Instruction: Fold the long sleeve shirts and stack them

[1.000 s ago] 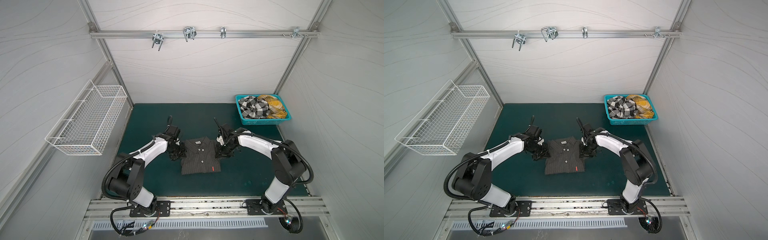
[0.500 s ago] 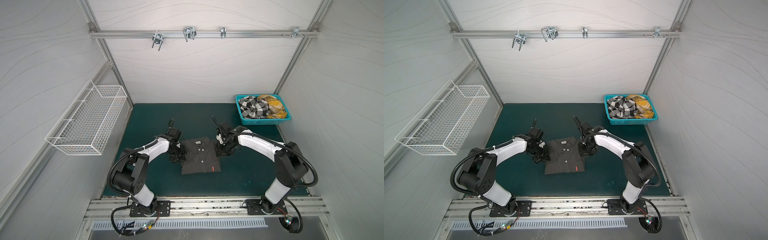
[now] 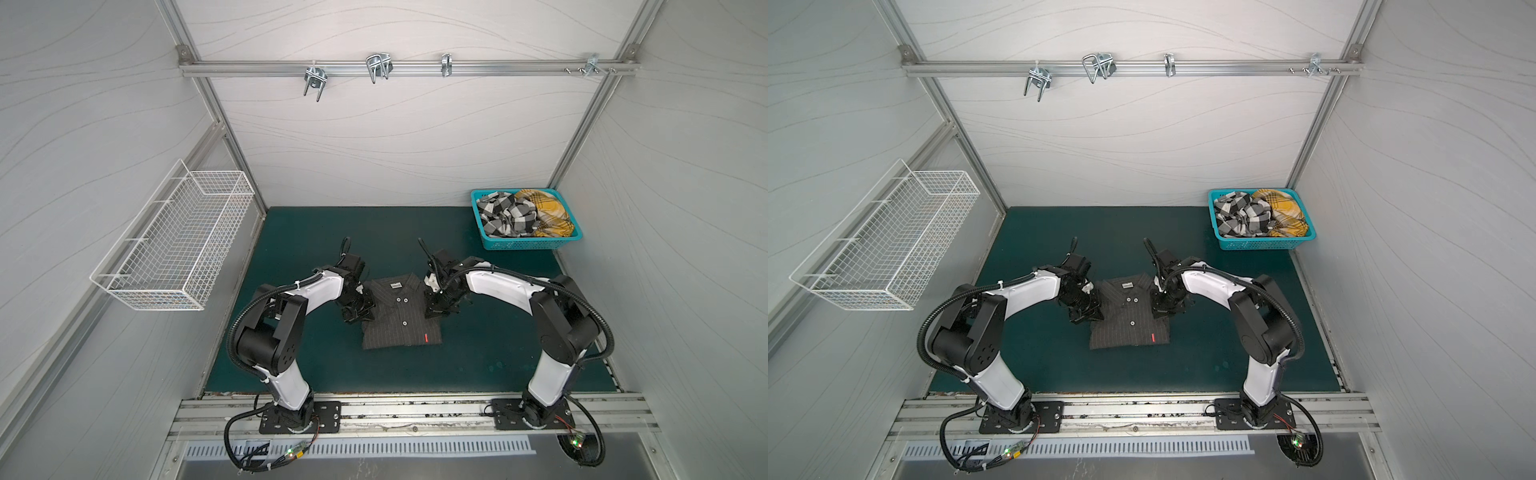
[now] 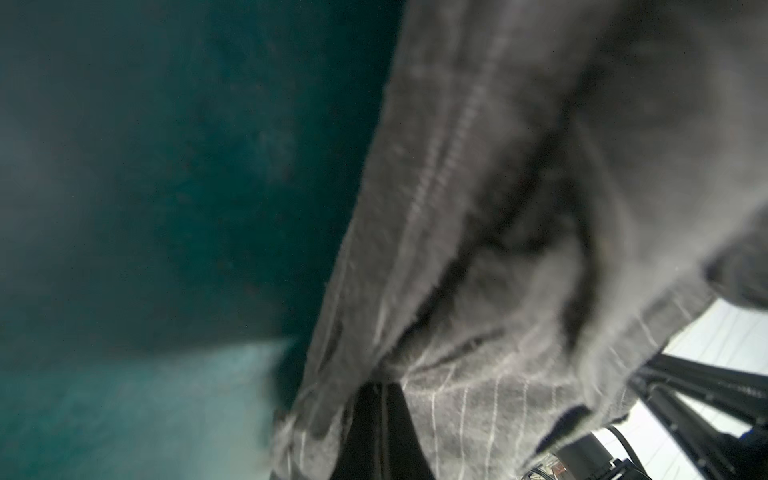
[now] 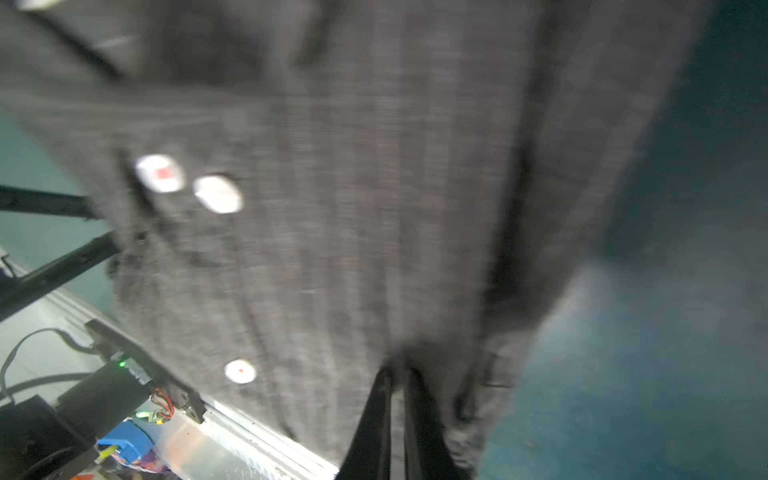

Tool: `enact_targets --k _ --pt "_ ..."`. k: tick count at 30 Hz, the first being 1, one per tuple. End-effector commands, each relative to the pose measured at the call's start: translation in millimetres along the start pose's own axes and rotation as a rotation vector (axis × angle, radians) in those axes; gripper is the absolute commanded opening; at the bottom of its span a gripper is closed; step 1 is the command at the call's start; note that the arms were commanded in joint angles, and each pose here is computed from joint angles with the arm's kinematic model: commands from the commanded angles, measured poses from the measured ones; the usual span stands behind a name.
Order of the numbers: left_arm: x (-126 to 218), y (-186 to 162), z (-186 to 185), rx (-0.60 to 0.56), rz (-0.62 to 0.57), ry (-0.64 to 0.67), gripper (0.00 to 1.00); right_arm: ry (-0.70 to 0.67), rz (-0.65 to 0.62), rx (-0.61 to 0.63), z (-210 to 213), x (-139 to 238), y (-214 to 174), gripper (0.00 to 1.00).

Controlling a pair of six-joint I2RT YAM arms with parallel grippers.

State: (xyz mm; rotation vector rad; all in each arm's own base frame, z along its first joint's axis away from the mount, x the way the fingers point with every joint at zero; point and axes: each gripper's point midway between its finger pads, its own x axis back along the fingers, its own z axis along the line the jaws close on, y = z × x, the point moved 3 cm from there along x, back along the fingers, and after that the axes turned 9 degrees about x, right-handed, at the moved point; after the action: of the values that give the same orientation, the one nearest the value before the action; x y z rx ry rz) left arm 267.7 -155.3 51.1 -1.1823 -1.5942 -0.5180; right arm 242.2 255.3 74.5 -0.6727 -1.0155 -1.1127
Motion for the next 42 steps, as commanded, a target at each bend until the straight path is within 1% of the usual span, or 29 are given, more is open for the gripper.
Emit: enact_targets --k 1,5,7,10,12,14,15,17,19,21,25,28,31,33,36,39,42 --pt "-7.4 5.4 3.6 -0.014 -0.003 0.013 0.0 -0.005 0.016 -0.016 -8.7 -0.9 -8.4 0.11" --pt "-13.9 5.4 6.8 -0.017 0.01 0.019 0.0 0.0 0.015 -0.042 -16.1 -0.1 -16.6 0.1" --pt "-9.6 4.5 0.9 -0.03 0.014 -0.004 0.01 0.013 -0.002 -0.042 -13.4 7.4 -16.7 0.1" --pt "13.1 3.4 -20.3 -0.064 -0.012 -0.079 0.16 0.035 -0.062 -0.01 0.8 33.8 -8.8 0.11" --pt "34.3 5.4 -35.7 -0.092 -0.05 -0.111 0.2 0.023 -0.11 0.009 7.1 52.2 0.9 0.12" --pt "54.1 11.1 -48.3 -0.114 -0.093 -0.122 0.2 0.025 -0.136 0.029 13.9 65.8 12.3 0.12" --pt "62.5 14.5 -53.8 -0.117 -0.107 -0.13 0.18 0.031 -0.143 0.037 17.6 69.5 18.1 0.12" --pt "73.3 22.1 -59.8 -0.111 -0.126 -0.142 0.16 0.05 -0.145 0.046 24.4 70.1 29.8 0.12" --pt "77.0 32.7 -60.2 -0.098 -0.144 -0.137 0.16 0.09 -0.139 0.049 30.5 63.2 40.1 0.12" --pt "73.7 41.6 -58.6 -0.081 -0.142 -0.134 0.14 0.107 -0.125 0.036 30.3 50.4 47.0 0.12" --pt "49.5 52.4 -54.6 -0.063 -0.096 -0.11 0.1 0.125 -0.08 0.002 23.6 21.6 51.1 0.11" --pt "33.0 56.0 -54.4 -0.042 -0.06 -0.12 0.09 0.121 -0.046 -0.028 14.7 3.8 45.2 0.1" --pt "25.0 57.0 -54.9 -0.033 -0.043 -0.129 0.08 0.121 -0.031 -0.051 9.3 -4.0 36.5 0.1" --pt "21.0 56.1 -55.8 -0.034 -0.036 -0.133 0.08 0.119 -0.025 -0.056 8.4 -3.1 32.2 0.1" --pt "13.7 55.3 -57.9 -0.039 -0.012 -0.14 0.08 0.106 -0.036 -0.043 10.8 8.9 30.3 0.1" --pt "12.1 56.7 -62.3 -0.042 -0.005 -0.154 0.08 0.086 -0.067 -0.021 17.3 30.4 37.1 0.1" --pt "16.5 56.9 -73.1 -0.061 -0.005 -0.181 0.08 0.078 -0.11 0.004 27.4 50.5 51.6 0.12"
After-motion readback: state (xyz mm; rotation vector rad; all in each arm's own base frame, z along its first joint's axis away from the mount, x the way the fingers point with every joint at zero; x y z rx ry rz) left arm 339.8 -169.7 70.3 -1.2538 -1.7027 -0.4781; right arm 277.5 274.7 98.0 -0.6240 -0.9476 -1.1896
